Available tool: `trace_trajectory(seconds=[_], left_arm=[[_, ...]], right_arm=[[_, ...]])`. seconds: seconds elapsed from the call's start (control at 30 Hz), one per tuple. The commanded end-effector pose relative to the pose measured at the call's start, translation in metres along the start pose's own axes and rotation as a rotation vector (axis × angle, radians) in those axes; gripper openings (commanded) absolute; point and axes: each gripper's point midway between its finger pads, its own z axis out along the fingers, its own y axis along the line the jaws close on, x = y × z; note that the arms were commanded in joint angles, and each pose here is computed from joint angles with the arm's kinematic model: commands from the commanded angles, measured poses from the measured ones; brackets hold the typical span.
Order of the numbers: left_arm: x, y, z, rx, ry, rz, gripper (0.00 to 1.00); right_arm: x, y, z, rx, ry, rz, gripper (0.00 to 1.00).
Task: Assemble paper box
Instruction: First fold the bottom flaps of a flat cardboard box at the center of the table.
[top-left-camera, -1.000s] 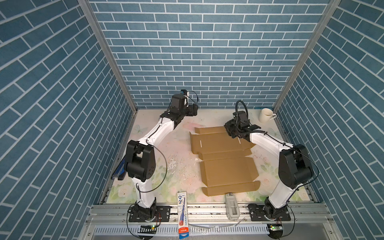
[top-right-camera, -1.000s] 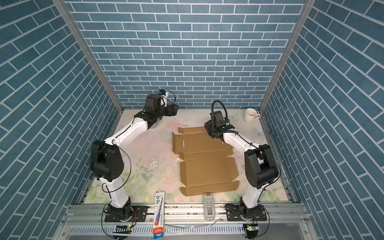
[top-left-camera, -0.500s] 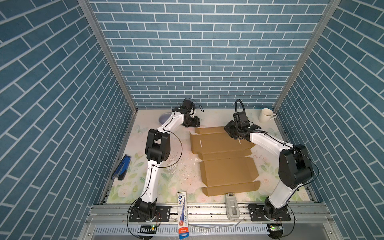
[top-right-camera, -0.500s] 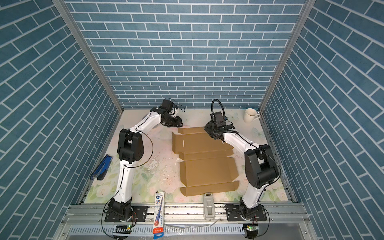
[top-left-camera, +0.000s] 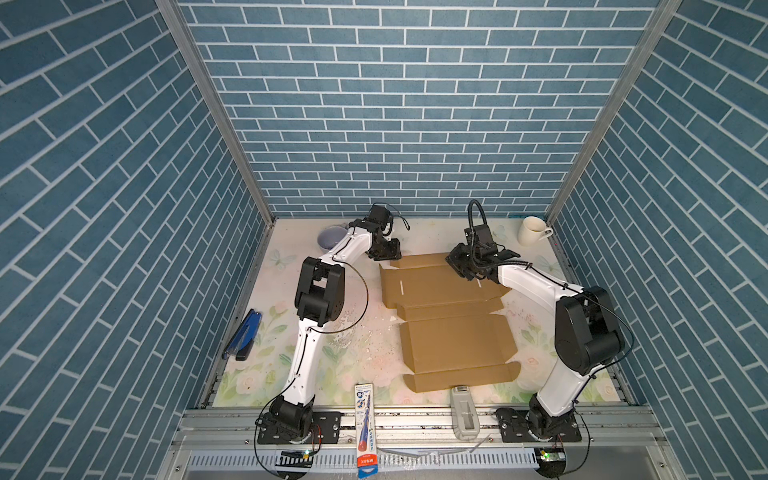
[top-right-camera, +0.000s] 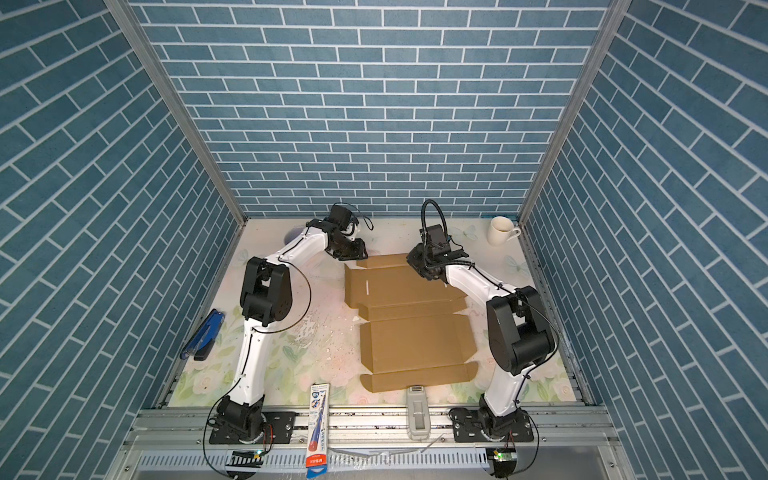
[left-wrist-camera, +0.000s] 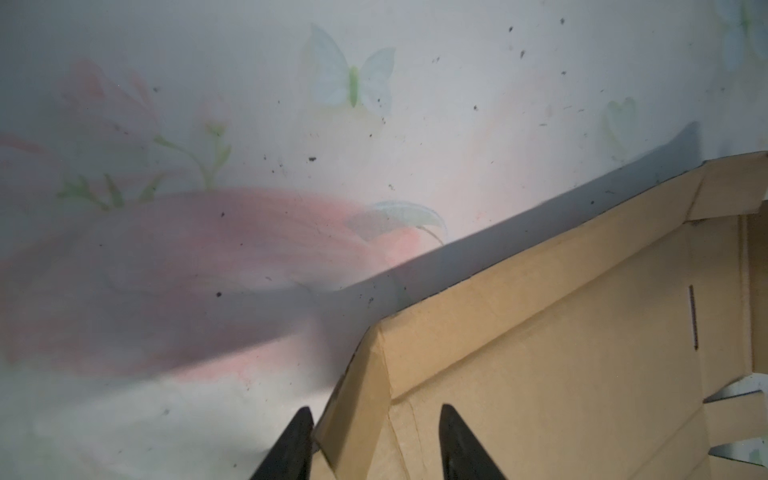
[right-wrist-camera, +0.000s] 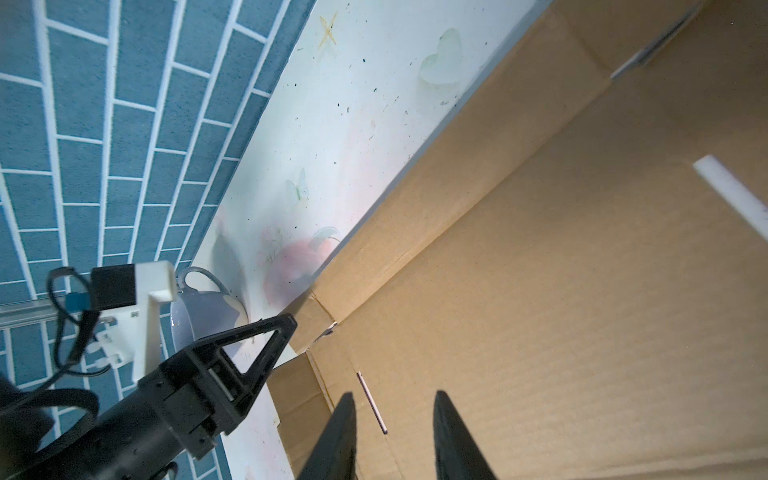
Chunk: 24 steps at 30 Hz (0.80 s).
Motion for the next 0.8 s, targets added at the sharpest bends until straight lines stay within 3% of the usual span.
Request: trace_trajectory(seconds=[0.0,0.13,0.4,0.6,0.77], left_arm=[[0.003,0.001,0.012,-0.005,0.014,-0.011,0.47],[0.004,0.003,0.017,-0.012,0.016,-0.015,0.41],[-0.006,-0.002,0.014,0.023,-0.060,-0.040,0.00],[-0.017,-0.012,-0.006,0.053,-0.157,-0.035,0.00],[-0.026,-0.021,-0.042,0.062,-0.329,0.001,0.00]], right_arm=[[0.006,-0.014,0.008,0.026,0.019,-0.010,0.33],[0.005,-0.012,0.008,0.020,0.018,-0.009,0.33],[0.007,-0.015,0.010,0.027,0.024,-0.005,0.32],[0.006,-0.008,0.011,0.015,0.033,0.004,0.33],[0.002,0.001,0.007,-0.004,0.039,0.035,0.43]])
